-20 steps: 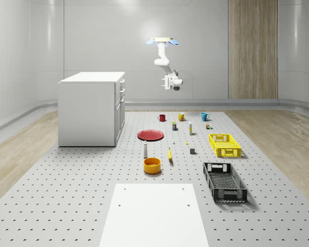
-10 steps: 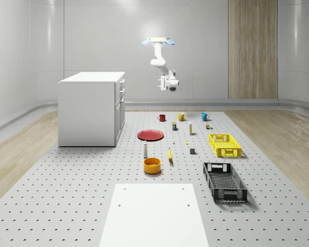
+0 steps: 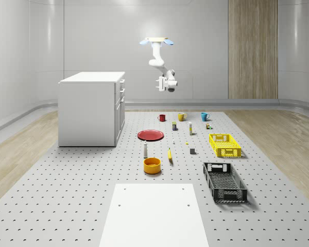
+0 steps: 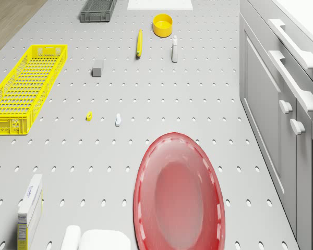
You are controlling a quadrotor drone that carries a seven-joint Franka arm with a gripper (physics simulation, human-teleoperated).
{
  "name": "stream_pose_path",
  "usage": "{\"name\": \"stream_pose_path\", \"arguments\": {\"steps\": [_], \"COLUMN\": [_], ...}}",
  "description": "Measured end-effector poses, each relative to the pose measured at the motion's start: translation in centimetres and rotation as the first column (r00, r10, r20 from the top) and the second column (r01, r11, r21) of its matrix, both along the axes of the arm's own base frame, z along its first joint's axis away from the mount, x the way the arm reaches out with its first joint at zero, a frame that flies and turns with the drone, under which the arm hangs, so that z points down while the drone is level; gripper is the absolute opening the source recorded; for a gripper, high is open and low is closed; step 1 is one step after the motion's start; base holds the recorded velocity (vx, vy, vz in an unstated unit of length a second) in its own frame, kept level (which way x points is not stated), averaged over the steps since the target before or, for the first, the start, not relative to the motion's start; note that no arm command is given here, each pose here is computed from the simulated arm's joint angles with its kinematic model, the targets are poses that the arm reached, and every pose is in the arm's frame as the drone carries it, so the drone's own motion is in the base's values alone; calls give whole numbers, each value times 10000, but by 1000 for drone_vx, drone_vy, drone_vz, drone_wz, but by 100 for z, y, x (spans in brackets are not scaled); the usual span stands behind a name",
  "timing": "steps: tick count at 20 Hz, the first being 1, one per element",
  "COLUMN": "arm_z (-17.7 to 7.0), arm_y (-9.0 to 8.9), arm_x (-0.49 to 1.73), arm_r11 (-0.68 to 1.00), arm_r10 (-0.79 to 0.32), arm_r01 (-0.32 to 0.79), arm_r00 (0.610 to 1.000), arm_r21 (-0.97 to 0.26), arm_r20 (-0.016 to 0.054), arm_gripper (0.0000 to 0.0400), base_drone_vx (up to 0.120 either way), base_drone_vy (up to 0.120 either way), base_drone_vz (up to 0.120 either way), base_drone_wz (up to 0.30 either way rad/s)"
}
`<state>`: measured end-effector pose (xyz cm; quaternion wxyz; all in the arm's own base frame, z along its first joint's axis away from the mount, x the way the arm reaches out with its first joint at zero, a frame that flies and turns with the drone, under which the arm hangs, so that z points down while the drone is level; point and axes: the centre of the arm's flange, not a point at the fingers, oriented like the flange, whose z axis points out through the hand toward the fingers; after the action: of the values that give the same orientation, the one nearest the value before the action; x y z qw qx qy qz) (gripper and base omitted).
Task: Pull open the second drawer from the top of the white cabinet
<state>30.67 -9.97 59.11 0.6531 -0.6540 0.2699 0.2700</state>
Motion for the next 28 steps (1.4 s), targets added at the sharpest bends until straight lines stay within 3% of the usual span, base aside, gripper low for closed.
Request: {"name": "stream_pose_path", "arguments": {"steps": [11,28], "arm_z": [0,-1], "arm_y": [0,0], "arm_x": [0,0], "arm_r11": [10000,10000], "arm_r10": [-1,-2], "arm_r01": [1,2], "arm_r00": [10000,10000], "arm_r21": [0,0], "arm_r20": [-1,-3], "arm_gripper": [300,300], "base_drone_vx": [120,120], "base_drone_vy": [-120,0], "base_drone_vz": [0,0], "base_drone_wz": [0,0]}}
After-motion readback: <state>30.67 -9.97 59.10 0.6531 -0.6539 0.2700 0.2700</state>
